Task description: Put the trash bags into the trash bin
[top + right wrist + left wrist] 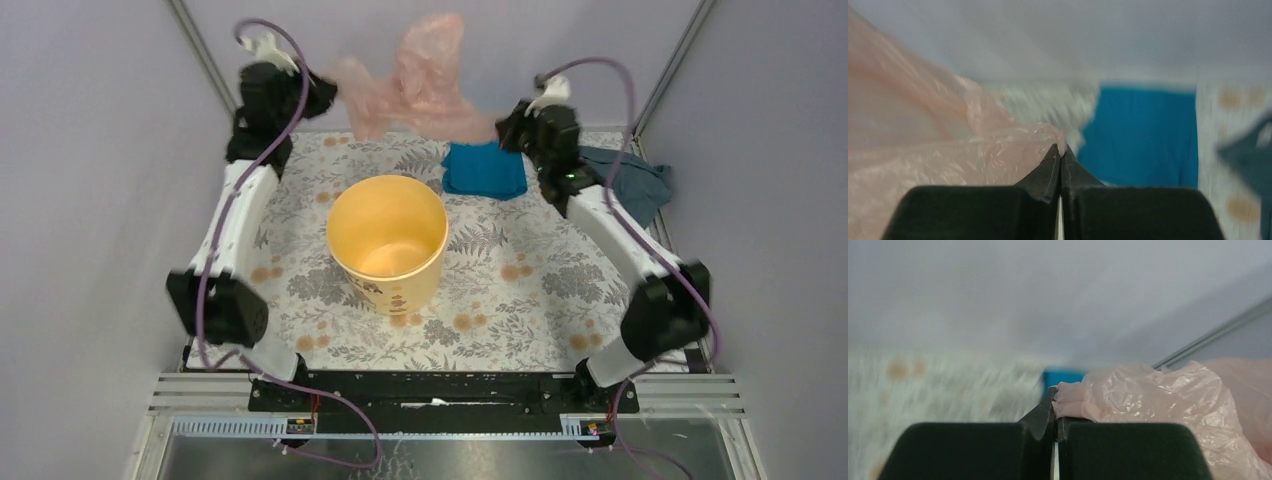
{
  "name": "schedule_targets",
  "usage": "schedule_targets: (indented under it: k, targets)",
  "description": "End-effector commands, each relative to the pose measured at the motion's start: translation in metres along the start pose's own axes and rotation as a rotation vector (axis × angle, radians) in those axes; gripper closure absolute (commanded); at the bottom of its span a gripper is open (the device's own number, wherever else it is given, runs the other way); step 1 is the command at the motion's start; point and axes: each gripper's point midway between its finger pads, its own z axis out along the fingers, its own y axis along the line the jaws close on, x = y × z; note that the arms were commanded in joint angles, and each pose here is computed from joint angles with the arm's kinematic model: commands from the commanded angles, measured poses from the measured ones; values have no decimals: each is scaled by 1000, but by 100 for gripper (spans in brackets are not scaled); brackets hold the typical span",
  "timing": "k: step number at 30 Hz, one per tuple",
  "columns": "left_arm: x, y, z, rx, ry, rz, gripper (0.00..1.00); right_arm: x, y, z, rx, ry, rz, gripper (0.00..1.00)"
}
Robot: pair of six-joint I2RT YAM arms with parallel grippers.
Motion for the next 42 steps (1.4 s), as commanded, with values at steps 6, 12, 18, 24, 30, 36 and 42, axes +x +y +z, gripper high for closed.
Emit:
schedule_targets:
  k: [6, 12, 18, 24, 30, 36, 42]
  targets:
    - [84, 29, 11, 64, 330, -216, 100, 39, 1, 13, -7, 230, 85, 100]
    - [-43, -125, -52, 473, 22, -31, 100, -115, 95, -36, -237, -94, -20, 100]
    - [25, -36, -31, 86, 93, -124, 100, -33, 55, -18, -135, -30, 8, 100]
    - [137, 52, -11, -72, 437, -175, 100, 121, -9, 4, 81, 353, 8, 100]
    - [73, -19, -33, 177, 273, -131, 100, 55, -9, -17, 142, 232, -24, 100]
    - [69, -109, -36, 394, 274, -71, 100, 47, -41, -51, 317, 247, -81, 100]
    - [83, -177, -31, 518, 282, -47, 100, 49, -73, -101, 449, 258, -176, 96]
